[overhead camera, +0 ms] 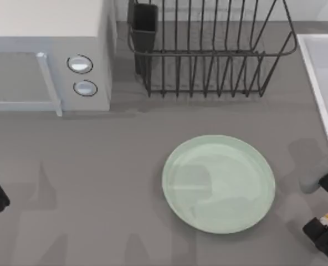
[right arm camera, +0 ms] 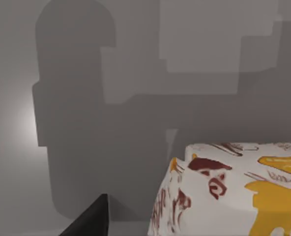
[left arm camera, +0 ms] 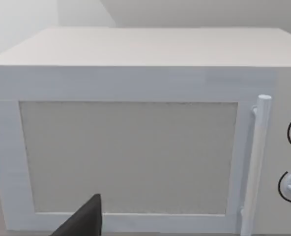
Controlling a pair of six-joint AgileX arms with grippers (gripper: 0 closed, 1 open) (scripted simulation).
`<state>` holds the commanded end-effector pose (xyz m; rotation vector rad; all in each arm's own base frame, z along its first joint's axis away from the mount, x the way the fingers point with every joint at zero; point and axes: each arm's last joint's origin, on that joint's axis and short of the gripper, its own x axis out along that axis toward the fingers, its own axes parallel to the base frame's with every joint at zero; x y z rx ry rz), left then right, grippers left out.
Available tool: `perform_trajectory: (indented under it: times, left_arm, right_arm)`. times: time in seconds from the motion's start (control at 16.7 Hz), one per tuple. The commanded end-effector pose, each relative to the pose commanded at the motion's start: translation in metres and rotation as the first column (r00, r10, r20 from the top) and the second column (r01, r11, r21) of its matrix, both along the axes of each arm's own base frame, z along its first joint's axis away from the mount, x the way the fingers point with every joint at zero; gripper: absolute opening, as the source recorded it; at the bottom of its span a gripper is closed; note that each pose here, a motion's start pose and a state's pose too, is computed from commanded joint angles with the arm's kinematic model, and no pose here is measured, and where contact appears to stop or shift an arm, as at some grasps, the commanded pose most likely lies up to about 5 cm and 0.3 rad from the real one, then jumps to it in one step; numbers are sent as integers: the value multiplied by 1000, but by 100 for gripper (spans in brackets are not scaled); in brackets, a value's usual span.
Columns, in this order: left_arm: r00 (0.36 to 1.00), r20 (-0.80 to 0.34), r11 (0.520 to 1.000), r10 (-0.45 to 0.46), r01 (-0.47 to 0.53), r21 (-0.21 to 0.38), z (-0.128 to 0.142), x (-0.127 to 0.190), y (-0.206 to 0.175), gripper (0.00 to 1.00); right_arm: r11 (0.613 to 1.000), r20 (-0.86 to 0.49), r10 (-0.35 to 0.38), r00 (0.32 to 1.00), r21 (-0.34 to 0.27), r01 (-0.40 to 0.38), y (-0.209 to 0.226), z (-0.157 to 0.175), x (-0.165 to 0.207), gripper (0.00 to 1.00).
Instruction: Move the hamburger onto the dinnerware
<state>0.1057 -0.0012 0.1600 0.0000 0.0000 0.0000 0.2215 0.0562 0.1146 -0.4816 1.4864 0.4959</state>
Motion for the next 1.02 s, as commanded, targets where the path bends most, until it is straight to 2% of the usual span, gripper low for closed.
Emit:
perform_trajectory:
  times: [0.24, 0.48, 0.72, 1.02]
  left_arm:
    - [1000, 0, 1000, 0, 0, 0, 0, 0, 0, 100]
    - [1000, 0, 1000, 0, 0, 0, 0, 0, 0, 100]
    - [1000, 0, 1000, 0, 0, 0, 0, 0, 0, 100]
    - [1000, 0, 1000, 0, 0, 0, 0, 0, 0, 100]
  right_arm:
    - [1000, 7, 3, 1000, 2, -3, 2, 17, 6, 0]
    - [1000, -27, 1, 1000, -7, -1, 1, 59, 5, 0]
    - [1000, -6, 1, 1000, -1, -1, 0, 96, 1, 0]
    - [1000, -4, 0, 1000, -1, 0, 1, 98, 0, 0]
